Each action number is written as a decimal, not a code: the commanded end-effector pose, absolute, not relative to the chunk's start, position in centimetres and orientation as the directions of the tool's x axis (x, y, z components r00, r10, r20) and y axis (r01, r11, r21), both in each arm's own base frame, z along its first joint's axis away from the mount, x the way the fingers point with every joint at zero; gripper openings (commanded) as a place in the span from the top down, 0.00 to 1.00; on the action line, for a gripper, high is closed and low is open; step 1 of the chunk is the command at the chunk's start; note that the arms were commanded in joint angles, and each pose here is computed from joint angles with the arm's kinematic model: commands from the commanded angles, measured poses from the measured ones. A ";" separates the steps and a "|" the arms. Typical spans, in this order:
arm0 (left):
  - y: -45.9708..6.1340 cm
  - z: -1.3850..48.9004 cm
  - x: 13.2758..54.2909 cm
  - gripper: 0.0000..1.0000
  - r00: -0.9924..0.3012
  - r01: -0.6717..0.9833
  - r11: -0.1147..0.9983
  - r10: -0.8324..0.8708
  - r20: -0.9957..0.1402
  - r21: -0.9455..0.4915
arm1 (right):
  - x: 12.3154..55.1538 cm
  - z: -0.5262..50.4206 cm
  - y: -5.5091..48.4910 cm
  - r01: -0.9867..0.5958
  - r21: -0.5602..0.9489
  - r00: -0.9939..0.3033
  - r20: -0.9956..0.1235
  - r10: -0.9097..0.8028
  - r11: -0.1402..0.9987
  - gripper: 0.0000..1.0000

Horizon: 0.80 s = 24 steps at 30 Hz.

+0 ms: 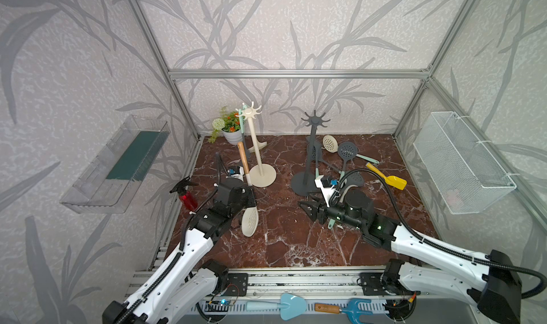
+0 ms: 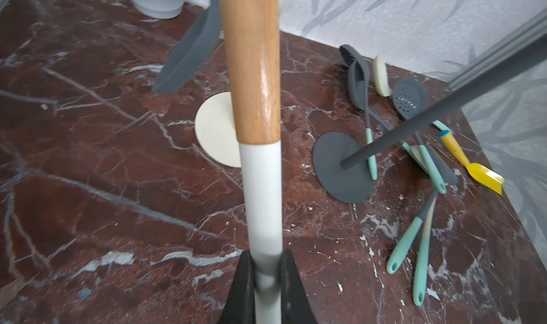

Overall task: Hang the skimmer on the kitchen utensil rack
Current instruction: Pick up the skimmer from the center of the board.

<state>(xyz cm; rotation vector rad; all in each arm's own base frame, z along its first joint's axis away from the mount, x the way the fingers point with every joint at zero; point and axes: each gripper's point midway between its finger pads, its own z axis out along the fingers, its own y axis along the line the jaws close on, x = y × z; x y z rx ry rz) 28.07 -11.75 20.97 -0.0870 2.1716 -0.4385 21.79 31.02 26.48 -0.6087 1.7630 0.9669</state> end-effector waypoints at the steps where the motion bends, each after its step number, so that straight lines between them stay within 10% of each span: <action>1: -14.6 24.1 28.1 1.00 -0.526 0.256 0.900 -0.177 -0.832 -0.353 | 23.1 30.3 31.2 -0.722 0.391 -0.368 -0.916 0.162 0.572 0.39; 24: -24.3 27.5 23.9 1.00 -0.438 0.582 0.771 0.027 -0.899 -0.260 | 29.2 31.2 35.2 -0.547 0.500 -0.476 -0.846 0.243 0.671 0.40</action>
